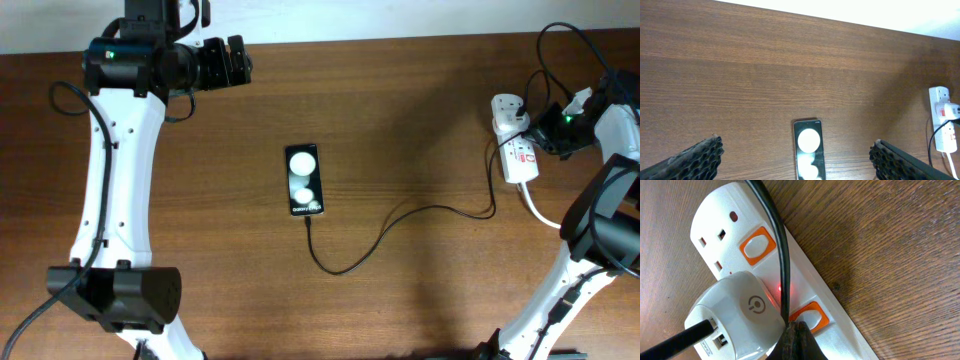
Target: Plug charger to phone and switch on socket
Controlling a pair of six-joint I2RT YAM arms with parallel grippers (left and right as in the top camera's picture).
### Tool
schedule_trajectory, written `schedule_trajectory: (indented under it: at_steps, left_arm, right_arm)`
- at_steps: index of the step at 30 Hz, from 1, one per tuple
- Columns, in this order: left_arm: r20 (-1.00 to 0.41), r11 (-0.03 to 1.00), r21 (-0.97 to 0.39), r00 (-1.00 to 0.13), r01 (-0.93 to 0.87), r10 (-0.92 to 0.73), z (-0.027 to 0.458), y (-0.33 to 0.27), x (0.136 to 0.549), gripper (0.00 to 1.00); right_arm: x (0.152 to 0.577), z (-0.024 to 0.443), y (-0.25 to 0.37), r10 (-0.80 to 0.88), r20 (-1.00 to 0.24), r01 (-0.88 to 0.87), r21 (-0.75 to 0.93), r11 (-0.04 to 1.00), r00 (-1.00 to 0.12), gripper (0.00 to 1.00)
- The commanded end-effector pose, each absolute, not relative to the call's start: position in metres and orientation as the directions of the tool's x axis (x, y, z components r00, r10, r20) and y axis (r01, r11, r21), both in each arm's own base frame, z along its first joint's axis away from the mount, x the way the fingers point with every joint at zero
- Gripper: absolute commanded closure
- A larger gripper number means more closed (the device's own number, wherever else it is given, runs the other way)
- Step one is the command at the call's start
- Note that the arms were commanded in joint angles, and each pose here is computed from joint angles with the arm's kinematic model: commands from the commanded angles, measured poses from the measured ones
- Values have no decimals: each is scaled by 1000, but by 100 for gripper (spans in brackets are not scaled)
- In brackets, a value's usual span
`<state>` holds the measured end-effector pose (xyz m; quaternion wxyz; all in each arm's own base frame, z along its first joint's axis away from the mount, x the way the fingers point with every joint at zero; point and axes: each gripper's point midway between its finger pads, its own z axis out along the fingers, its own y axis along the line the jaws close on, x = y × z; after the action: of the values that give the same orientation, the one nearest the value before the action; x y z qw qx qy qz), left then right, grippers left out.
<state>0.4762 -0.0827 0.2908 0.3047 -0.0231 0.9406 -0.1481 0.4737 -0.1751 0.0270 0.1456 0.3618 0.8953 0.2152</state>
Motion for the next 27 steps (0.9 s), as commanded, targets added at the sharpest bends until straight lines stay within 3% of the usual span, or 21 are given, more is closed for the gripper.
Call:
schedule_trajectory:
  at_steps: [1, 3, 8, 11, 15, 17, 20, 23, 25, 26, 27]
  left_arm:
    - [-582, 958, -281, -804, 54, -125, 296, -80, 477, 1]
    - [-582, 958, -281, -804, 54, -125, 296, -80, 477, 1]
    - [-582, 958, -281, -804, 54, -125, 296, -80, 477, 1]
    - [-582, 958, -281, -804, 54, -125, 296, -80, 477, 1]
    - [-582, 958, -281, -804, 54, -125, 296, -80, 477, 1]
    - [-582, 958, -281, -804, 54, -125, 296, -80, 477, 1]
    - [-582, 958, -281, -804, 54, -125, 296, -80, 477, 1]
    - [-582, 958, -281, -804, 54, -125, 296, -80, 477, 1]
    - [-582, 958, -281, -804, 54, -125, 296, -80, 477, 1]
    - [-582, 958, -281, -804, 54, -126, 296, -80, 477, 1]
    - [-582, 958, -281, -804, 54, -125, 296, -80, 477, 1]
  right_arm:
    - [465, -15, -144, 672, -25, 600, 427, 677, -740, 96]
    - [463, -9, -162, 692, -52, 617, 409, 672, -720, 96]
    - [440, 93, -214, 713, -237, 614, 376, 694, -660, 96]
    - [431, 152, -206, 678, -331, 566, 379, 732, -656, 96]
    - [415, 233, -159, 610, -437, 465, 400, 790, -661, 96]
    - [392, 287, -99, 473, -527, 310, 370, 875, -706, 96]
    - [358, 330, -36, 299, -608, 116, 322, 940, -735, 96]
    - [317, 351, 3, 229, -626, 28, 313, 949, -745, 95]
    - [291, 352, 12, 222, -596, 24, 321, 947, -772, 67]
    - [278, 348, 15, 224, -567, 35, 324, 945, -793, 1]
    - [273, 346, 15, 225, -553, 40, 326, 945, -802, 1]
